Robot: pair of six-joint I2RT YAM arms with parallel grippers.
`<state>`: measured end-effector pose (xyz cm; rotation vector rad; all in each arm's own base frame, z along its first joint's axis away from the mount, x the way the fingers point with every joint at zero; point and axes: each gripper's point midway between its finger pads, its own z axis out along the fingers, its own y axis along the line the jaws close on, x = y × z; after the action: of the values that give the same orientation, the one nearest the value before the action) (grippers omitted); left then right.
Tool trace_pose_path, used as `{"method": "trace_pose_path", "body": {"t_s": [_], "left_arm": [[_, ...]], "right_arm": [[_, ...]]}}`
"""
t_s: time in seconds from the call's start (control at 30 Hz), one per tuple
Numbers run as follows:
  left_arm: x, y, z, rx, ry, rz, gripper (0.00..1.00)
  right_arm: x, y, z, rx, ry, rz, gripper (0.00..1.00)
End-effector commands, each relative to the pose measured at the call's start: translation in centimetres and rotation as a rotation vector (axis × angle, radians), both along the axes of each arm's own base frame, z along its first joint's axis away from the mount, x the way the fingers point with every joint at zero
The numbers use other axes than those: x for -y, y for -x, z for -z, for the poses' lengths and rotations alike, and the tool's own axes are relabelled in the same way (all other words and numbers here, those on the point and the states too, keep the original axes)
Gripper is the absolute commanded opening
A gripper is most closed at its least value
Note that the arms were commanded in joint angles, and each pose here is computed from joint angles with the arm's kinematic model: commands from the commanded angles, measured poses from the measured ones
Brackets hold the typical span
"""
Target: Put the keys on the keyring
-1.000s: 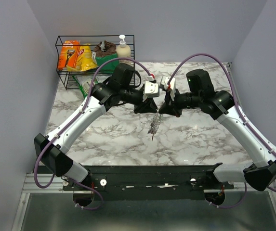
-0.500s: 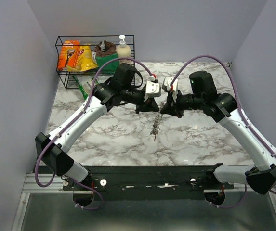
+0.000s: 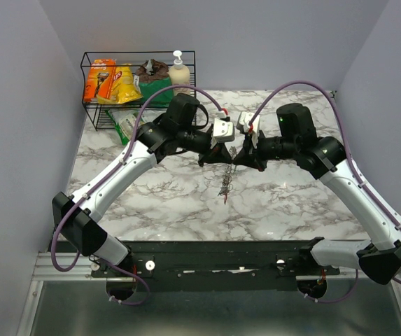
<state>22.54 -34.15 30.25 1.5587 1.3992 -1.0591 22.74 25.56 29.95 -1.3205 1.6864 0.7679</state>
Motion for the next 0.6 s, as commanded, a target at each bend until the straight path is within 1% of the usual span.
{"method": "trace_pose_path", "body": {"t_s": [0.0, 0.03, 0.07, 0.13, 0.17, 0.23, 0.27, 0.3, 0.33, 0.37, 0.4, 0.43, 0.47, 0.57], "left_arm": [[0.3, 0.3, -0.2, 0.015, 0.029, -0.002, 0.0], [0.2, 0.3, -0.5, 0.029, 0.038, -0.011, 0.0], [0.1, 0.2, -0.6, 0.037, 0.046, -0.019, 0.0], [0.1, 0.0, -1.0, 0.052, 0.075, -0.044, 0.0], [0.1, -0.1, -1.2, 0.057, 0.086, -0.056, 0.0], [0.1, -0.1, -1.6, 0.069, 0.126, -0.073, 0.0], [0.1, -0.2, -1.8, 0.073, 0.139, -0.086, 0.0], [0.4, -0.4, -2.4, 0.094, 0.172, -0.091, 0.0], [0.2, -0.2, -2.1, 0.08, 0.181, -0.101, 0.0], [0.4, -0.4, -2.8, 0.105, 0.22, -0.103, 0.0], [0.4, -0.3, -2.1, 0.092, 0.223, -0.109, 0.0], [0.3, -0.1, -2.4, 0.085, 0.241, -0.117, 0.0], [0.3, -0.1, -2.6, 0.088, 0.257, -0.124, 0.0], [0.2, 0.0, -3.1, 0.106, 0.32, -0.136, 0.0]], "right_arm": [[-0.2, 0.1, -1.2, 0.039, -0.044, -0.004, 0.01], [-0.2, 0.0, -1.1, 0.037, -0.044, 0.004, 0.02], [-0.1, -0.1, -1.0, 0.038, -0.04, 0.014, 0.08], [0.0, -0.1, -1.0, 0.04, -0.045, 0.021, 0.14], [0.1, -0.3, -0.9, 0.048, -0.045, 0.033, 0.21], [0.3, -0.3, -1.2, 0.06, -0.057, 0.05, 0.27], [0.2, -0.5, -1.5, 0.077, -0.07, 0.058, 0.35], [0.4, -0.4, -1.5, 0.085, -0.077, 0.067, 0.4], [0.5, -0.4, -1.7, 0.09, -0.084, 0.08, 0.44], [0.6, -0.9, -2.1, 0.111, -0.093, 0.108, 0.52], [0.8, -1.1, -2.0, 0.112, -0.096, 0.128, 0.55], [1.0, -1.1, -2.5, 0.12, -0.109, 0.141, 0.58], [1.1, -1.3, -2.9, 0.135, -0.118, 0.157, 0.64], [1.3, -1.4, -4.2, 0.15, -0.158, 0.185, 0.67]]}}
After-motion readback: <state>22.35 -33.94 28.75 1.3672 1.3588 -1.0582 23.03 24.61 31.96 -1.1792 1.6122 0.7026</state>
